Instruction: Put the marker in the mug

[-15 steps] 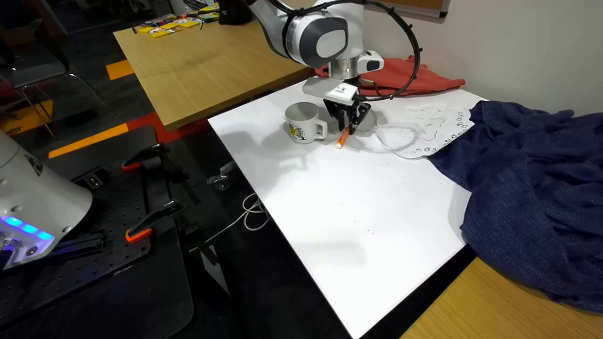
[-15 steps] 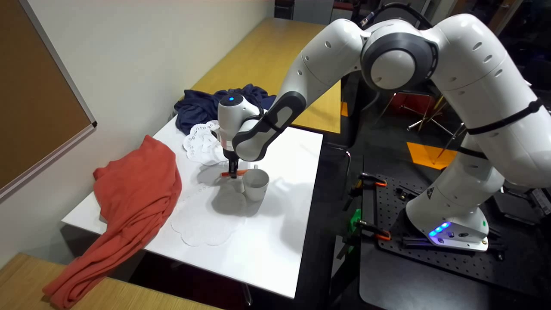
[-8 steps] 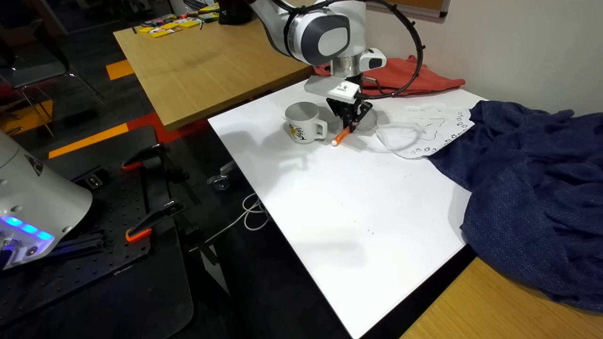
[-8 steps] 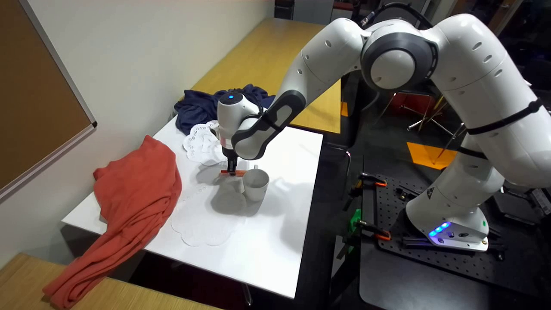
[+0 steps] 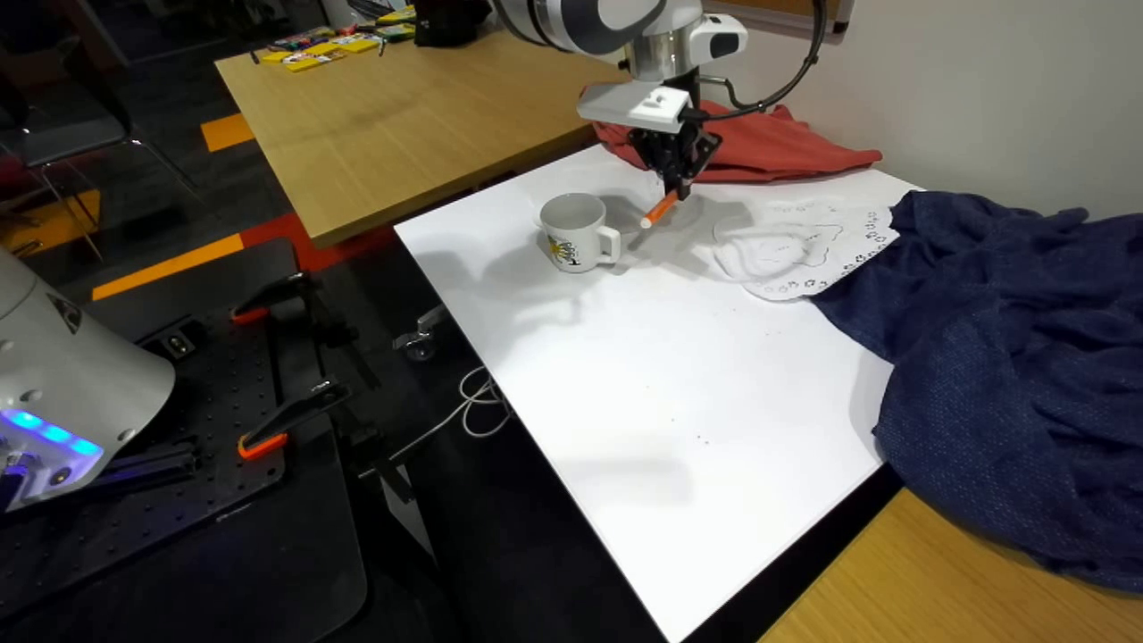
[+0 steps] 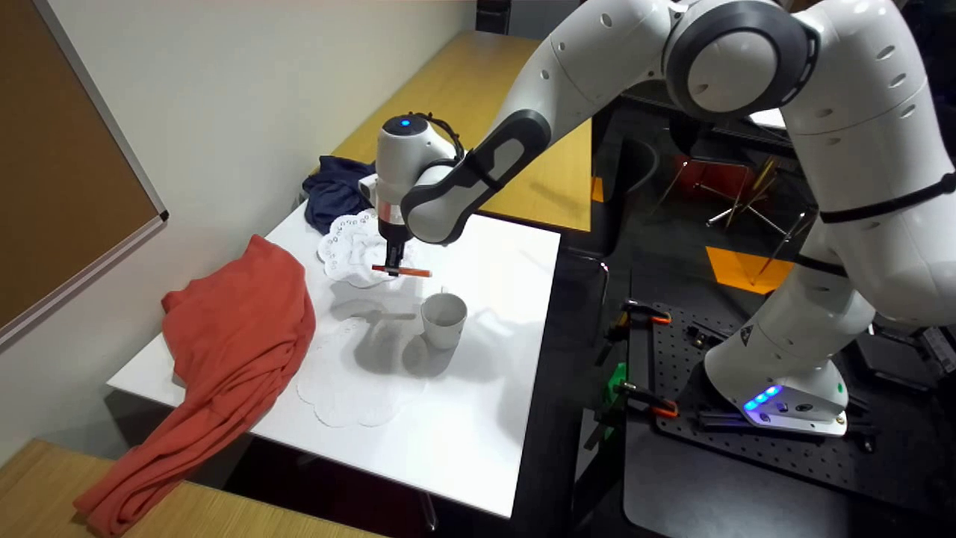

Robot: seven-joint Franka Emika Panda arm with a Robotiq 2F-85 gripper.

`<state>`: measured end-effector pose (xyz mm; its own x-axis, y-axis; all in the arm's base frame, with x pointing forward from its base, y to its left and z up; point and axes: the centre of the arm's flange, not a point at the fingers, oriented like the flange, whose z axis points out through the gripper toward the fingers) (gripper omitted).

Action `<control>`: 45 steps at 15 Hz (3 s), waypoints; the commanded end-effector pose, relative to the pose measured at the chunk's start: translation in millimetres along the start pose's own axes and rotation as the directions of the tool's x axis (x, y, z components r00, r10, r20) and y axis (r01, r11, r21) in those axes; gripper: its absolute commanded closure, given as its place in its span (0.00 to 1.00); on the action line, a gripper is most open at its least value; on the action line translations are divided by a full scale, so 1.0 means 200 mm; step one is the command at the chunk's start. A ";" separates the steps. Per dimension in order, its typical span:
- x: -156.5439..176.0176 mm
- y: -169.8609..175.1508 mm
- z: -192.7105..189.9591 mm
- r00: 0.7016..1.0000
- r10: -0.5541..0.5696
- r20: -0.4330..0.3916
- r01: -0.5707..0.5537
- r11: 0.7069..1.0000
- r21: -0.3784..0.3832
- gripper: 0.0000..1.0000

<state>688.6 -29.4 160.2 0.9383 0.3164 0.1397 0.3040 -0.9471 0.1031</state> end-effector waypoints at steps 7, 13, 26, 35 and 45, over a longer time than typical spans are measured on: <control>-0.36 -0.04 -0.53 1.000 0.019 -0.021 -0.019 1.000 -0.008 0.95; -0.58 -0.08 -0.69 1.000 0.029 -0.009 -0.029 1.000 -0.002 0.95; -0.50 -0.06 -0.63 0.983 -0.154 -0.101 0.164 0.982 0.093 0.95; -0.54 0.03 -0.60 0.869 -0.370 -0.328 0.453 0.861 0.231 0.95; -0.63 0.09 -0.52 0.632 -0.437 -0.640 0.752 0.543 0.372 0.95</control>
<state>556.9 -75.6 251.2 0.4205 0.6633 0.6190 0.8981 -0.4010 -0.1804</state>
